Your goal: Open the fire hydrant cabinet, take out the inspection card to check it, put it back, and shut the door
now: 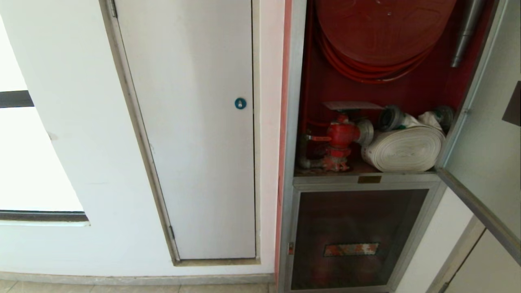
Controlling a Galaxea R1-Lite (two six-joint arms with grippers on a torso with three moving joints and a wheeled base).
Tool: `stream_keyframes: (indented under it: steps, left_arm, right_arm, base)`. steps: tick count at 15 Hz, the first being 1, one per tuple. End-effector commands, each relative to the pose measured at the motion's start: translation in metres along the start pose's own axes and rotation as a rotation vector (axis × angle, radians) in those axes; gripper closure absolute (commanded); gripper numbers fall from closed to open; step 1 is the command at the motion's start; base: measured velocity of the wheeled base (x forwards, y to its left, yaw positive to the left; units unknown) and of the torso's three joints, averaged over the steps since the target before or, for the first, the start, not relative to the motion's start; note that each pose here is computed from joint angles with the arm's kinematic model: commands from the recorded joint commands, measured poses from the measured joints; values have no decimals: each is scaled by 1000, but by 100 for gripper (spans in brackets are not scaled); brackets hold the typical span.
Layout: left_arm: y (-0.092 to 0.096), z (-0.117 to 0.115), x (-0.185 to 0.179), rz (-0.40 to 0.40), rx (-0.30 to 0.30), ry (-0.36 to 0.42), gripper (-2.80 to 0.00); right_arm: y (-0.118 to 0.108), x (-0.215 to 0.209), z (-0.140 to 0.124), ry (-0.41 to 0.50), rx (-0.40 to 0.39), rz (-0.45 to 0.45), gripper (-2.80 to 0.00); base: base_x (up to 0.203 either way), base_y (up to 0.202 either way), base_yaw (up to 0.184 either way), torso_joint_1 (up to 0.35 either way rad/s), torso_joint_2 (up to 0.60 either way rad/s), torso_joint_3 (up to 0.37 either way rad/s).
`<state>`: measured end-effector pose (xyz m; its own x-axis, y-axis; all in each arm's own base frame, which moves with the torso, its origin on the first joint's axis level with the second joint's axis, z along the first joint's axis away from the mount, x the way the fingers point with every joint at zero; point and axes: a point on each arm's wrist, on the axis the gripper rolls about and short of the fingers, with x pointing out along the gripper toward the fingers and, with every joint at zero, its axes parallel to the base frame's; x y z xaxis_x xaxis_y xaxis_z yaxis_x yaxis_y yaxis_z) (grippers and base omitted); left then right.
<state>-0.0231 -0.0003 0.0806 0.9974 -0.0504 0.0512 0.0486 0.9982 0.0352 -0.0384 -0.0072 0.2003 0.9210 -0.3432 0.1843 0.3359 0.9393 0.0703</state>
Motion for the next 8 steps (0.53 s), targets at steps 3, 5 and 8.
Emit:
stream_keyframes:
  steps: [3,5,8]
  left_arm:
    - [0,-6,1,-1,-1,21,0]
    - [0,-6,1,-1,-1,22,0]
    - [0,-6,1,-1,-1,22,0]
  right_arm:
    - [12,33,43,-116,47,-236,0]
    - [13,41,48,-172,116,-357,0]
    - [13,51,48,-233,259,-501,0]
  base:
    - [0,0,0,0,0,0]
    - [0,0,0,0,0,0]
    - [0,0,0,0,0,0]
